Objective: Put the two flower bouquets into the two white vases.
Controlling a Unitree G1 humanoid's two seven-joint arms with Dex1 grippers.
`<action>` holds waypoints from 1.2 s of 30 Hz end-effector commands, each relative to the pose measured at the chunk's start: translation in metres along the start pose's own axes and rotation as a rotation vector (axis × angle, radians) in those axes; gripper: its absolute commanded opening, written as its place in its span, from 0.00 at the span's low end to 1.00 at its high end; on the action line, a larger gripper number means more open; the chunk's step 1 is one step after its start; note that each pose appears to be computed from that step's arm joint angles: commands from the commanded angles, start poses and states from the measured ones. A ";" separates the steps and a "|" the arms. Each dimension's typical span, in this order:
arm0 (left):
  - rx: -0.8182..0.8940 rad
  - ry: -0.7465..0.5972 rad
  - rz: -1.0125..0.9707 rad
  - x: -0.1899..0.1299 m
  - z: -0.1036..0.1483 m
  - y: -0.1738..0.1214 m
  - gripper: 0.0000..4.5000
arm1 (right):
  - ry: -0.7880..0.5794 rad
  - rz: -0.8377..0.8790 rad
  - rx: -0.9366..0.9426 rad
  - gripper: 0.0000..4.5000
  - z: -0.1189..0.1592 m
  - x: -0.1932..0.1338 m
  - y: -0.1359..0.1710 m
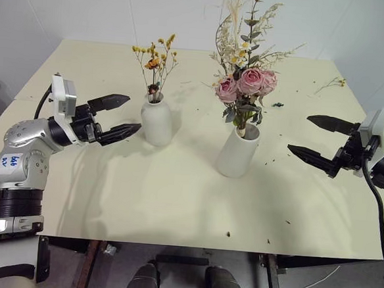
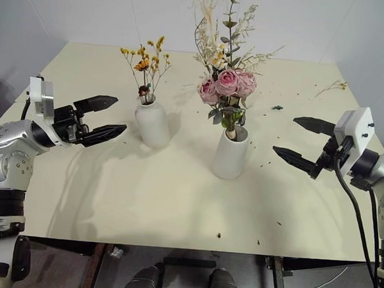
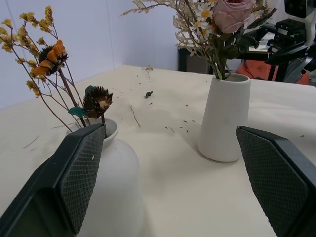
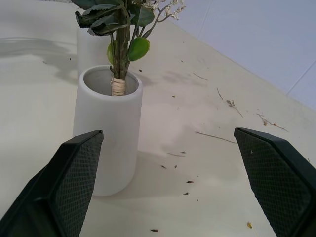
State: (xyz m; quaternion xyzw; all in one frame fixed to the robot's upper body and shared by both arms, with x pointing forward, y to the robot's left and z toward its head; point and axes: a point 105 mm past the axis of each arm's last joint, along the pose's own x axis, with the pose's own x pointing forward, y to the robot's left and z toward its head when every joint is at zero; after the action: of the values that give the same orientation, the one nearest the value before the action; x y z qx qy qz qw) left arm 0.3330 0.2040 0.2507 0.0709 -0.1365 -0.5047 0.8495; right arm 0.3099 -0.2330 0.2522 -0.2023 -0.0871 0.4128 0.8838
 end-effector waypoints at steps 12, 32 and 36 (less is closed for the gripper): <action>0.038 -0.030 0.001 -0.001 0.011 -0.003 1.00 | -0.027 -0.014 -0.035 1.00 0.008 -0.002 -0.001; 0.036 -0.040 -0.012 0.003 0.011 -0.002 1.00 | -0.026 -0.029 -0.037 1.00 0.007 -0.005 -0.002; 0.037 -0.039 -0.012 0.003 0.012 -0.002 1.00 | -0.030 -0.031 -0.037 1.00 0.008 -0.005 -0.002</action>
State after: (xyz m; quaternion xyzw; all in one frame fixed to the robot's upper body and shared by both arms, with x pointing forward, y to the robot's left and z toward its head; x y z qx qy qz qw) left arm 0.3316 0.1990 0.2499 0.0687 -0.1414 -0.5097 0.8458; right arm 0.3100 -0.2338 0.2483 -0.1997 -0.0859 0.4093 0.8861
